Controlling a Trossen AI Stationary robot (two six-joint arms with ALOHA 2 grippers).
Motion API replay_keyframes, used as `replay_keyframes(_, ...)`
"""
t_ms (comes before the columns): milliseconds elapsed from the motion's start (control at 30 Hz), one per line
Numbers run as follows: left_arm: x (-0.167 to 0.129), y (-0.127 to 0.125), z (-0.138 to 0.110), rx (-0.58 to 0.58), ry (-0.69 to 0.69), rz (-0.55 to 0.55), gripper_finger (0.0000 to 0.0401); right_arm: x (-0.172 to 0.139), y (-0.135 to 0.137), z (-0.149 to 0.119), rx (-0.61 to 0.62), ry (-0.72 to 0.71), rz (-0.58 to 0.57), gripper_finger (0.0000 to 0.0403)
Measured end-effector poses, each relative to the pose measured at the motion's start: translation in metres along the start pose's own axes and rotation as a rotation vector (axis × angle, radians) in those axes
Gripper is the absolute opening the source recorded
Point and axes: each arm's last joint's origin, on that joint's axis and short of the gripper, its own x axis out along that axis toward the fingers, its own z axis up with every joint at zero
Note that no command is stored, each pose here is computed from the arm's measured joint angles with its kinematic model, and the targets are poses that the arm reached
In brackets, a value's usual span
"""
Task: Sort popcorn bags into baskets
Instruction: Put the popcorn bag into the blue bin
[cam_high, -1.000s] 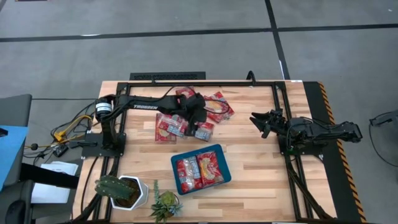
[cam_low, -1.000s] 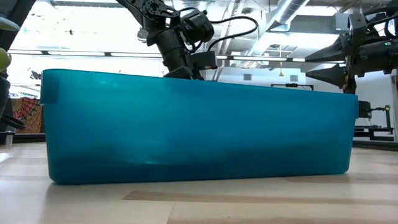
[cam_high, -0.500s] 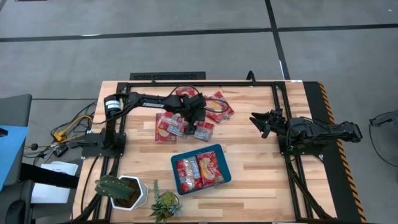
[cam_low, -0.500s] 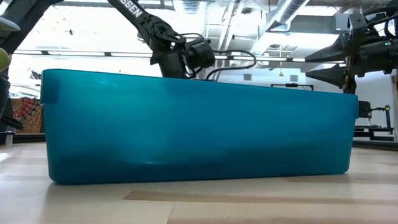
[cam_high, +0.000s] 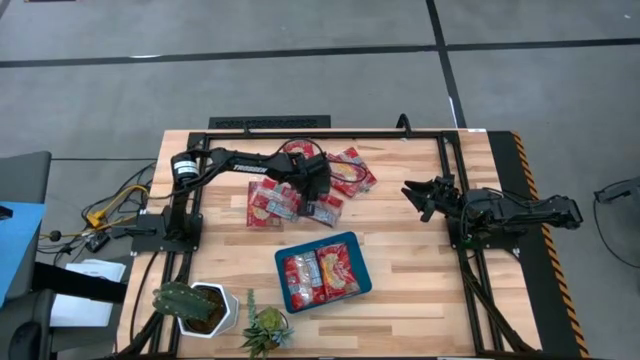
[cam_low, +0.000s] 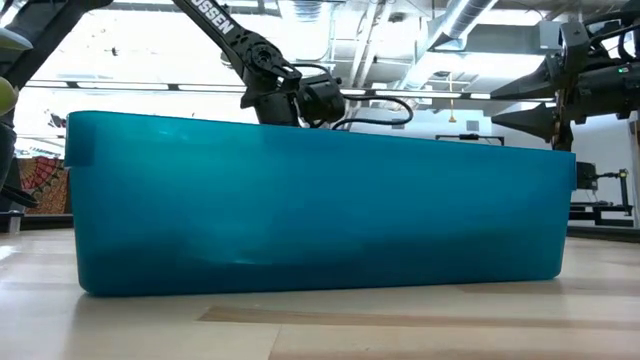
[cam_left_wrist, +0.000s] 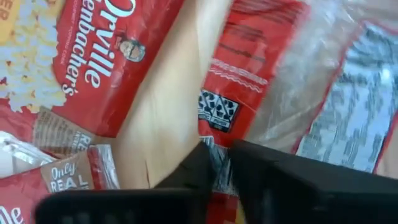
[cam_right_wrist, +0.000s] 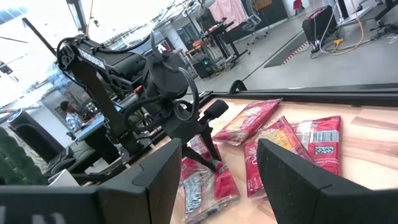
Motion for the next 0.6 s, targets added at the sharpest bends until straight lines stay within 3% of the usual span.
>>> replay_keyframes(233, -0.013, 0.005, 0.015, 0.001, -0.012, 0.006, 0.0005, 0.000, 0.000, 0.000, 0.000, 0.000, 0.000, 0.0234)
replay_keyframes(600, -0.055, 0.009, 0.049, -0.001, -0.044, 0.003, 0.0000, 0.000, 0.000, 0.000, 0.000, 0.000, 0.000, 0.0234)
